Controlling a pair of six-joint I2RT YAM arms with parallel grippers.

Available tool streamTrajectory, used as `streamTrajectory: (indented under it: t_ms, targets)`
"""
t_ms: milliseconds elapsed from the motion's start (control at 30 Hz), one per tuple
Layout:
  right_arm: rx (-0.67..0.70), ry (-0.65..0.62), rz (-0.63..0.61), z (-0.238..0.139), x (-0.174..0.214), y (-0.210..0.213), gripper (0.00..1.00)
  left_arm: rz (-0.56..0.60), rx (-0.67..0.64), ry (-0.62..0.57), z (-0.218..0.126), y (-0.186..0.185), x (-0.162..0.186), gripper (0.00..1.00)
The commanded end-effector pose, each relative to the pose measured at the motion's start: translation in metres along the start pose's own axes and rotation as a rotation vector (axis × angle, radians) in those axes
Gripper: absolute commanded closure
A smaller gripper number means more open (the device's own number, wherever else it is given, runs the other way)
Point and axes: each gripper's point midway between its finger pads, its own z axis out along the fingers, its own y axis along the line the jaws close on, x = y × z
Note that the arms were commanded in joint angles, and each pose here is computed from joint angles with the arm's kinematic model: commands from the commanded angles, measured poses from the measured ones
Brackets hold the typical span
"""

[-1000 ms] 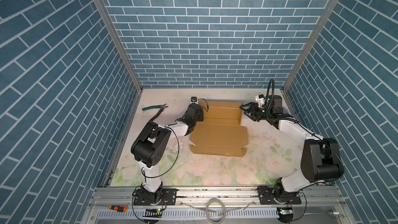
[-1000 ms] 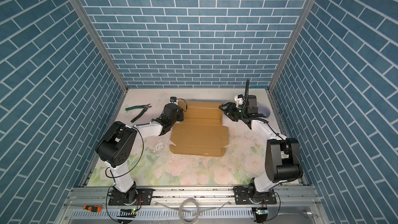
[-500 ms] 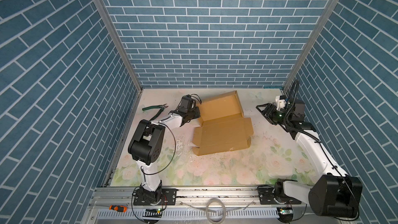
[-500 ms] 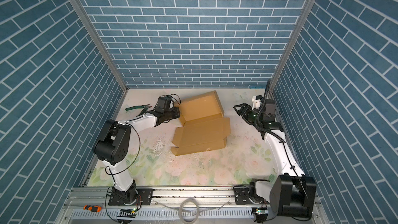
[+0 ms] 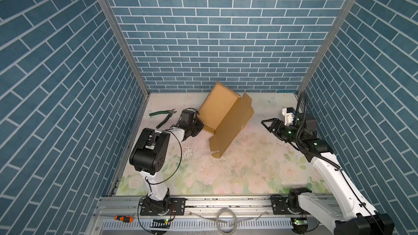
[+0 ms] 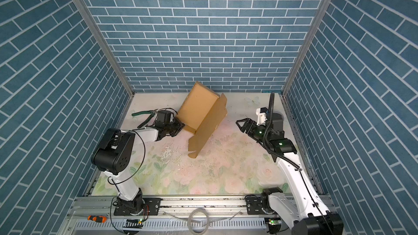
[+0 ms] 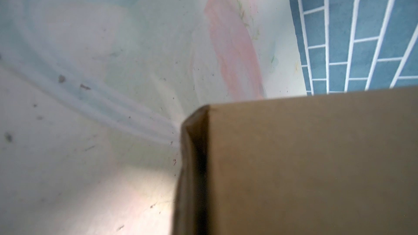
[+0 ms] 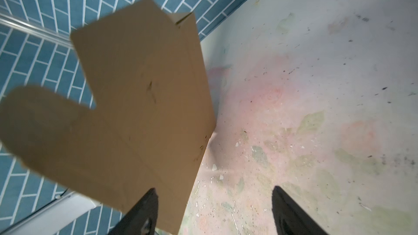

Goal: Fold the paper box

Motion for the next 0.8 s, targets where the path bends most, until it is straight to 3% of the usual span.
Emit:
streamTrajectory:
  t_ms: [0, 133, 400, 767]
  targets:
    - [-0.001, -0.051, -0.012, -0.003, -0.012, 0.026, 0.17, -0.052, -0.079, -0.028, -0.007, 0.011, 0.005, 1.0]
    - [0.059, -0.073, -0.011, -0.004, -0.013, 0.037, 0.19, -0.098, -0.082, -0.053, -0.008, 0.012, 0.009, 1.0]
    - [0.049, -0.082, -0.039, 0.01, -0.002, 0.061, 0.26, -0.16, -0.106, -0.085, -0.012, 0.012, 0.016, 1.0]
    - [0.081, -0.047, -0.135, 0.054, 0.005, 0.081, 0.3, -0.243, -0.095, -0.077, -0.012, 0.009, 0.027, 1.0]
